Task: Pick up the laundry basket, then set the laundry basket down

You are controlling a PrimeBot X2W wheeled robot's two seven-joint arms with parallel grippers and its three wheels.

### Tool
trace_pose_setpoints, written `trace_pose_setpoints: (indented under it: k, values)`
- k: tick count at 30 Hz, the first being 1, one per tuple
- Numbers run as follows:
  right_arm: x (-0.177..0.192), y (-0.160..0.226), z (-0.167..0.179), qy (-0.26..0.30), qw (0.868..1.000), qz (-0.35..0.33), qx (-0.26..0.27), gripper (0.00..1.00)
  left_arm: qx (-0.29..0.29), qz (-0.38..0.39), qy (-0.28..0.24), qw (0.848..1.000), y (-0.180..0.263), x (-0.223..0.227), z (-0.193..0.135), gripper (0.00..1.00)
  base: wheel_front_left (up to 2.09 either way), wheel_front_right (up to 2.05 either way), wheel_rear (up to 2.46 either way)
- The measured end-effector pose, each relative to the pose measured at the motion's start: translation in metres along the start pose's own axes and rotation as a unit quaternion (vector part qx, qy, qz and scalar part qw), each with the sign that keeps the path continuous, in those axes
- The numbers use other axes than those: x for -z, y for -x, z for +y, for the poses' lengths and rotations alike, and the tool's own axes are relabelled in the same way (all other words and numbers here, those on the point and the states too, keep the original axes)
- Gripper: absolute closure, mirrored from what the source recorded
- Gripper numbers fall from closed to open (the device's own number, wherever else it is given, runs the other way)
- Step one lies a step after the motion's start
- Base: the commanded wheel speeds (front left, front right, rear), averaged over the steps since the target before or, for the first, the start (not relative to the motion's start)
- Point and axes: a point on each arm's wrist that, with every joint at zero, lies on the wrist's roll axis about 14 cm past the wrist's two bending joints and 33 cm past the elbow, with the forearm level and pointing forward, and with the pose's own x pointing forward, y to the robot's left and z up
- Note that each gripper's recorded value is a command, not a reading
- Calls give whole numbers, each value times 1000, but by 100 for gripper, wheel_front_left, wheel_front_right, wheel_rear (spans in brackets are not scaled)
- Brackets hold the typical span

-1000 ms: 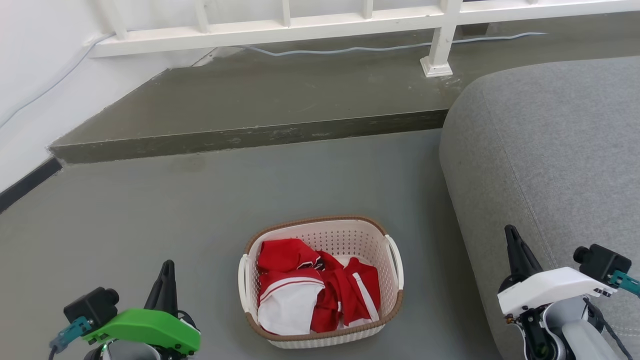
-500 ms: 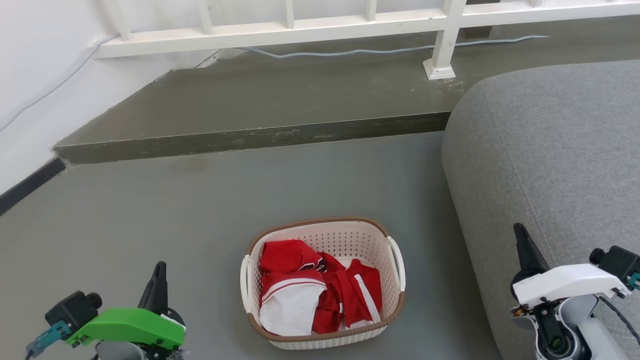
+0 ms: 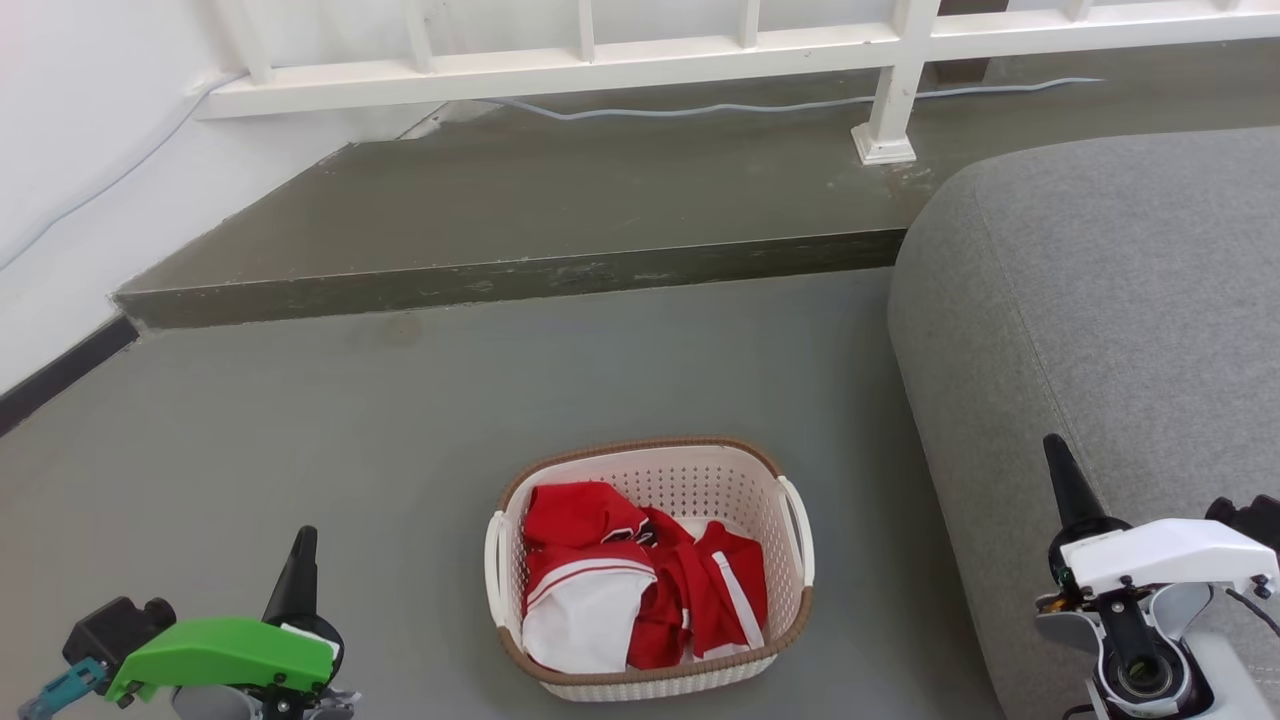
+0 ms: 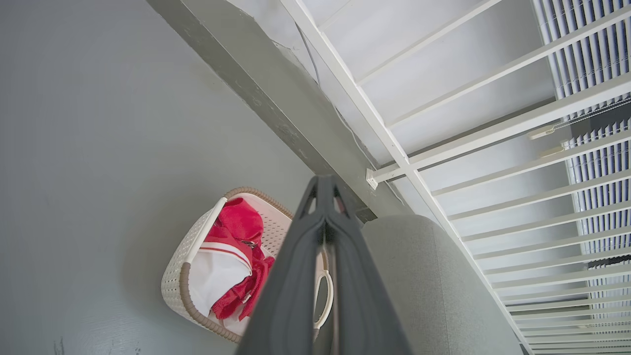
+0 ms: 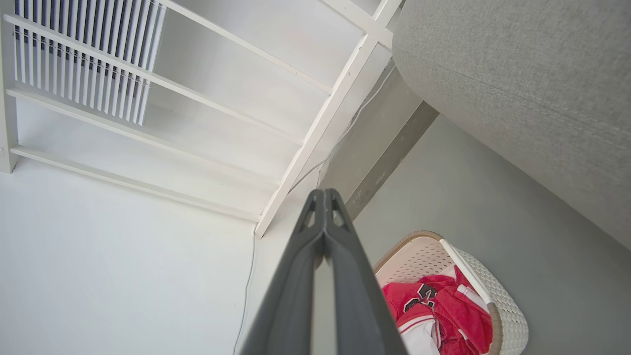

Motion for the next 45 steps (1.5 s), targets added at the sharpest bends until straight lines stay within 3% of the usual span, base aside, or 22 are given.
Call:
trace_pose_setpoints:
  k: [18, 37, 45]
  values:
    - [-11, -5, 6, -129, 992, -7, -15, 100, 18, -13, 119, 993, -1, -17, -3, 100, 0, 0, 0]
    - [-27, -9, 14, -260, 964, -22, -48, 100, 47, -32, 242, 969, -1, -37, -6, 100, 0, 0, 0]
    - [-30, -9, 14, -278, 959, -25, -51, 100, 52, -35, 254, 965, -2, -40, -8, 100, 0, 0, 0]
